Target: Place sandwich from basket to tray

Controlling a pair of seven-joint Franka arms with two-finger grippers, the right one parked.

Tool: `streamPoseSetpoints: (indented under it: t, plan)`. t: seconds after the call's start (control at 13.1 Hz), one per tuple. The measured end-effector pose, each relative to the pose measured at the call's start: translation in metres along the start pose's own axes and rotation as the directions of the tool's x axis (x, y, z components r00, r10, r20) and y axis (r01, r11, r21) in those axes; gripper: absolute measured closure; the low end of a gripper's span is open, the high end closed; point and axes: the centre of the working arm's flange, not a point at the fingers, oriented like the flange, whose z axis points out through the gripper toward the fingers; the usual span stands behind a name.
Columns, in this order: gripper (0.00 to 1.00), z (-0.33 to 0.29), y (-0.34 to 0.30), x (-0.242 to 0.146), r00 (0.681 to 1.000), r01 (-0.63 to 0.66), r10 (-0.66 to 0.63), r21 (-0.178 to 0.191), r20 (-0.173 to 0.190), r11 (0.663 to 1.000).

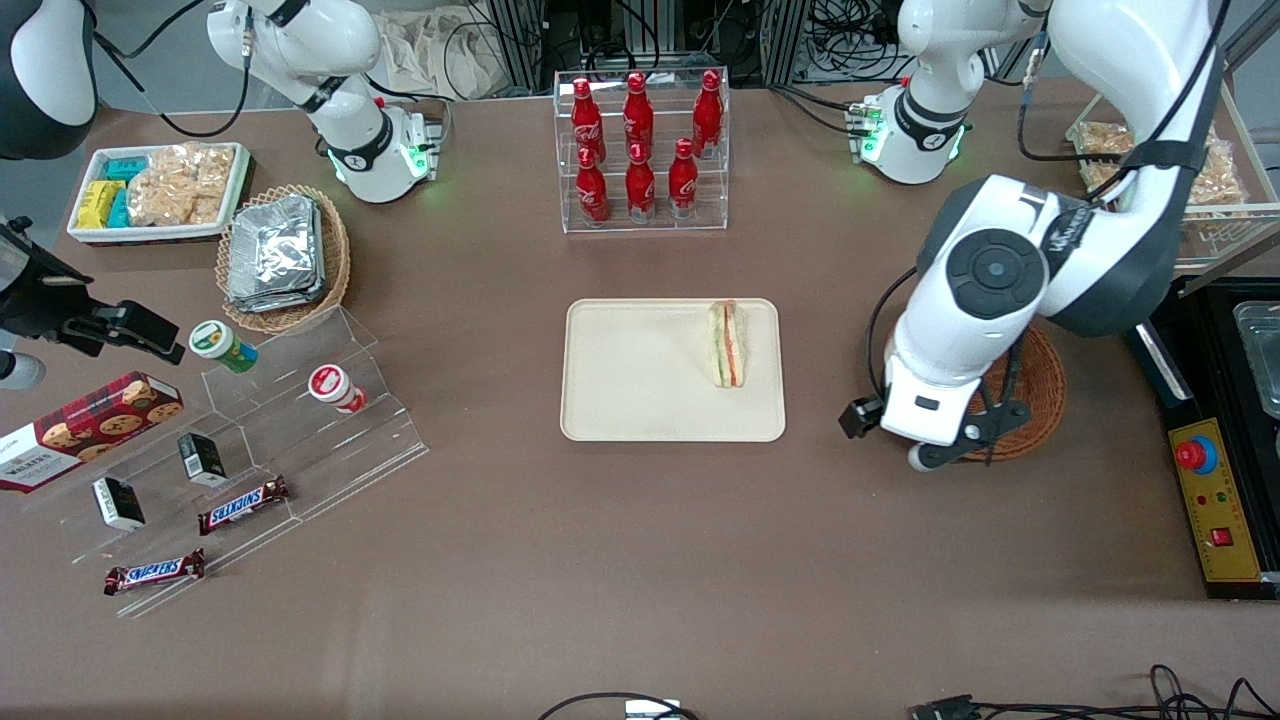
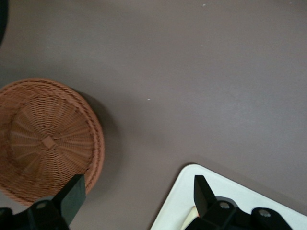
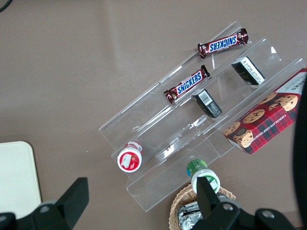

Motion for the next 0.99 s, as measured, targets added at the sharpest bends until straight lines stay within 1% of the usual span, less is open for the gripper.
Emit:
streamPoseSetpoints:
  t: [0.08,0.23,0.31,0.38,0.61,0.76,0.84,0.99]
  plan:
    - [0.0,-0.007,-0.007,0.004,1.0,-0.02,0.02,-0.005,0.012,1.0]
    - [0.0,-0.023,-0.032,0.015,0.998,-0.056,0.057,-0.029,0.039,0.998]
    - [0.0,-0.032,-0.049,0.021,0.995,-0.088,0.089,-0.029,0.049,0.996]
    - [0.0,-0.041,-0.065,0.026,0.991,-0.118,0.119,-0.026,0.053,0.993]
    - [0.0,-0.067,-0.107,0.031,0.98,-0.192,0.194,-0.041,0.049,0.98]
    - [0.0,-0.085,-0.141,0.031,0.965,-0.256,0.258,-0.033,0.057,0.966]
    - [0.0,-0.095,-0.158,0.031,0.956,-0.285,0.286,-0.036,0.059,0.958]
    - [0.0,-0.111,-0.184,0.029,0.935,-0.346,0.35,-0.064,0.064,0.936]
